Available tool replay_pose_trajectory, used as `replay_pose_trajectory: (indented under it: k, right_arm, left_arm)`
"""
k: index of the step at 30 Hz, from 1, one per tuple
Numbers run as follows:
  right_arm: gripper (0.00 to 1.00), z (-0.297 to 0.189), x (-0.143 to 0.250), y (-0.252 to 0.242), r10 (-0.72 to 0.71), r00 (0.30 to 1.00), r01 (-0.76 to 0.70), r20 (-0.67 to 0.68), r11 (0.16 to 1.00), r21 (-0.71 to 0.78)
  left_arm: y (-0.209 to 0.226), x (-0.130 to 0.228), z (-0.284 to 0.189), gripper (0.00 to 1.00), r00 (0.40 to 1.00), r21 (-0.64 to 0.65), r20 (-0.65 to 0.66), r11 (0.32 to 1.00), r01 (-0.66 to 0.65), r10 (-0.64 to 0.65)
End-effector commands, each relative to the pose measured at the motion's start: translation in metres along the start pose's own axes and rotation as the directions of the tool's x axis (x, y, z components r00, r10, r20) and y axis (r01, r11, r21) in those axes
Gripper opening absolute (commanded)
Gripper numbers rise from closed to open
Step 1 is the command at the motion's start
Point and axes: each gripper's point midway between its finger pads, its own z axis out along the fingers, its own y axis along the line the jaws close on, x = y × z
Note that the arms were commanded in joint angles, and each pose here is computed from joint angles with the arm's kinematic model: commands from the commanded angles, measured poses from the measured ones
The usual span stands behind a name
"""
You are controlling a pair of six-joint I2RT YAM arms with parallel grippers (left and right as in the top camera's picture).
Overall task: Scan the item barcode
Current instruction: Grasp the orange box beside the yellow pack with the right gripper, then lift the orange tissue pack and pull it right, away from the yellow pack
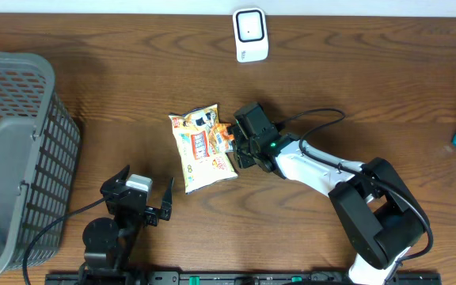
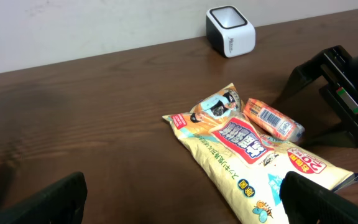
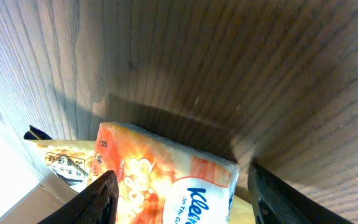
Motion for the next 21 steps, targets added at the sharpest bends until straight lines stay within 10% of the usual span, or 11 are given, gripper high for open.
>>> replay_pose_trajectory:
  k: [1,12,21]
  right_arm:
    - [0.63,0.005,-0.005,-0.007,0.002,1.0,-0.003,0.031,1.0,0.013]
    - [0.45,0.005,-0.001,-0.008,-0.011,1.0,0.011,0.023,1.0,0.017]
    - [0.51,0.006,0.01,-0.013,-0.064,0.998,0.063,0.015,0.998,0.022]
  left_arm:
    - [-0.004,0.012,0.002,0.98,0.999,0.019,-0.033,1.0,0.009,-0.008]
    - [-0.004,0.012,0.002,0.98,0.999,0.019,-0.033,1.0,0.009,-0.008]
    - [-0.004,0.012,0.002,0.98,0.999,0.019,-0.033,1.0,0.009,-0.008]
